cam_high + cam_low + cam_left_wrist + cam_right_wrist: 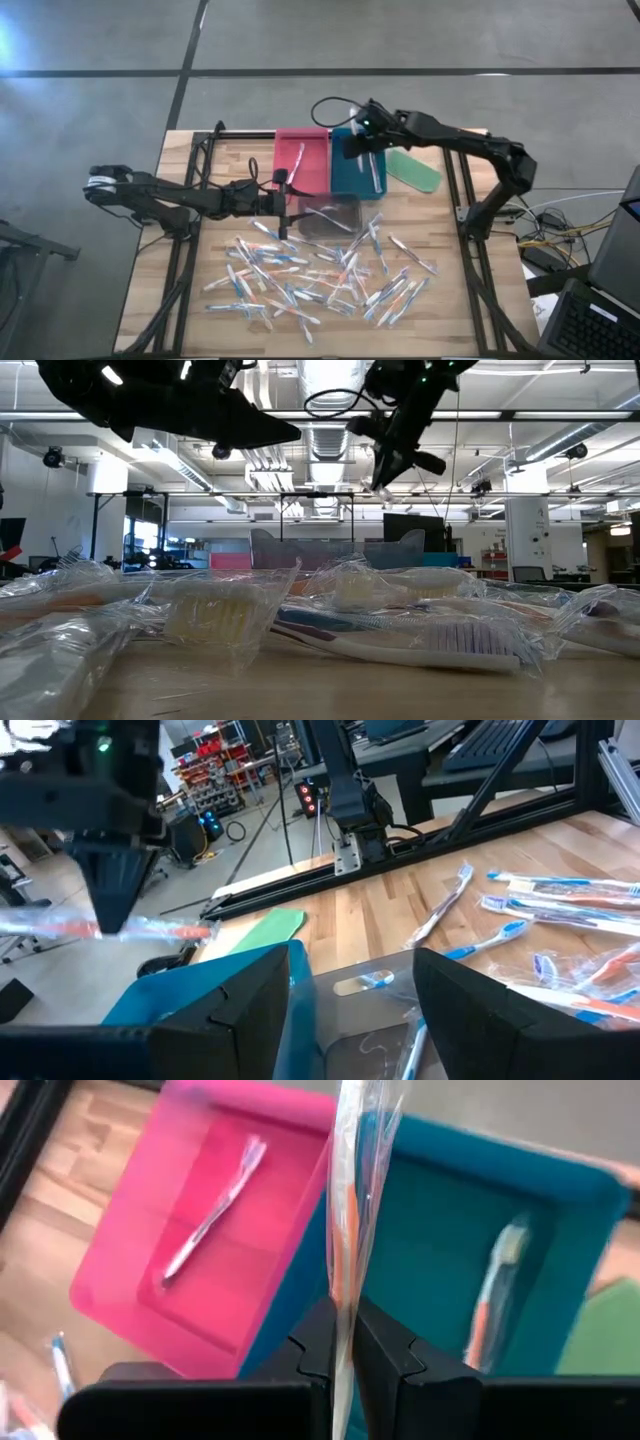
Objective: Pick & Place Toothbrushes
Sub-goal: Put the orange toothbrush into the blue bin
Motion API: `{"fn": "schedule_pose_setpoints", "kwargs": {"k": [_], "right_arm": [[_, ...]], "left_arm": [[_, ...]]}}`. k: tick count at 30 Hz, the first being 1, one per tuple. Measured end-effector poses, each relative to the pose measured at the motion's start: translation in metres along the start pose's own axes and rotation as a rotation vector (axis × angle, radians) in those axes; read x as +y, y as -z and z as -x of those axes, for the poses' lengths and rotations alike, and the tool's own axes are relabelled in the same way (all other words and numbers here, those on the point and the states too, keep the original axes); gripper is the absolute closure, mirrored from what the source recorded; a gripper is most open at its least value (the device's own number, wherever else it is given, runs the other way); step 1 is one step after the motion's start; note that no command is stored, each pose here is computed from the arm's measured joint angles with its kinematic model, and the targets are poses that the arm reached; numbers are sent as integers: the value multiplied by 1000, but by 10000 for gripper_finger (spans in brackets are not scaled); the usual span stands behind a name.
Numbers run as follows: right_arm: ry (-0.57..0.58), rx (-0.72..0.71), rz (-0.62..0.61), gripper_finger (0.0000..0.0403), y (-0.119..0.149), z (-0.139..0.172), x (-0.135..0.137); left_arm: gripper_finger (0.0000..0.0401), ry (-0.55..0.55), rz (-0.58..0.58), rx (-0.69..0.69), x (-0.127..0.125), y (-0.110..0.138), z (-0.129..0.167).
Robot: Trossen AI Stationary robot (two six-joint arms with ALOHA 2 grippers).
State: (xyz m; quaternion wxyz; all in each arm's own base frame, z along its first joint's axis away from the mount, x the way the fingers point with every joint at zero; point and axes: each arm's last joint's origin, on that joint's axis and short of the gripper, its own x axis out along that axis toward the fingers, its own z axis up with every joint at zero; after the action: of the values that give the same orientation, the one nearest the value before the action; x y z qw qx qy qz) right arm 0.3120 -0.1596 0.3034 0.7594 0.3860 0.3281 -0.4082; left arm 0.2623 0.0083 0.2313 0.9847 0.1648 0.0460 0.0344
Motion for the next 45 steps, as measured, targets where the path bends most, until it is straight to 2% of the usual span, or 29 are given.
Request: {"fn": "schedule_pose_setpoints", "kwargs": {"k": [6, 15, 37, 45], "right_arm": [[32, 119, -64, 385, -5, -36, -6], [120, 211, -104, 385, -3, -73, -22], [215, 323, -168, 385, 10, -120, -39], [232, 333, -186, 385, 11, -125, -46]], "left_arm": [[183, 1, 19, 1, 0, 0, 0], [183, 0, 21, 3, 0, 0, 0], [183, 0, 21, 0, 0, 0, 0], [183, 1, 21, 1, 0, 0, 0]]}}
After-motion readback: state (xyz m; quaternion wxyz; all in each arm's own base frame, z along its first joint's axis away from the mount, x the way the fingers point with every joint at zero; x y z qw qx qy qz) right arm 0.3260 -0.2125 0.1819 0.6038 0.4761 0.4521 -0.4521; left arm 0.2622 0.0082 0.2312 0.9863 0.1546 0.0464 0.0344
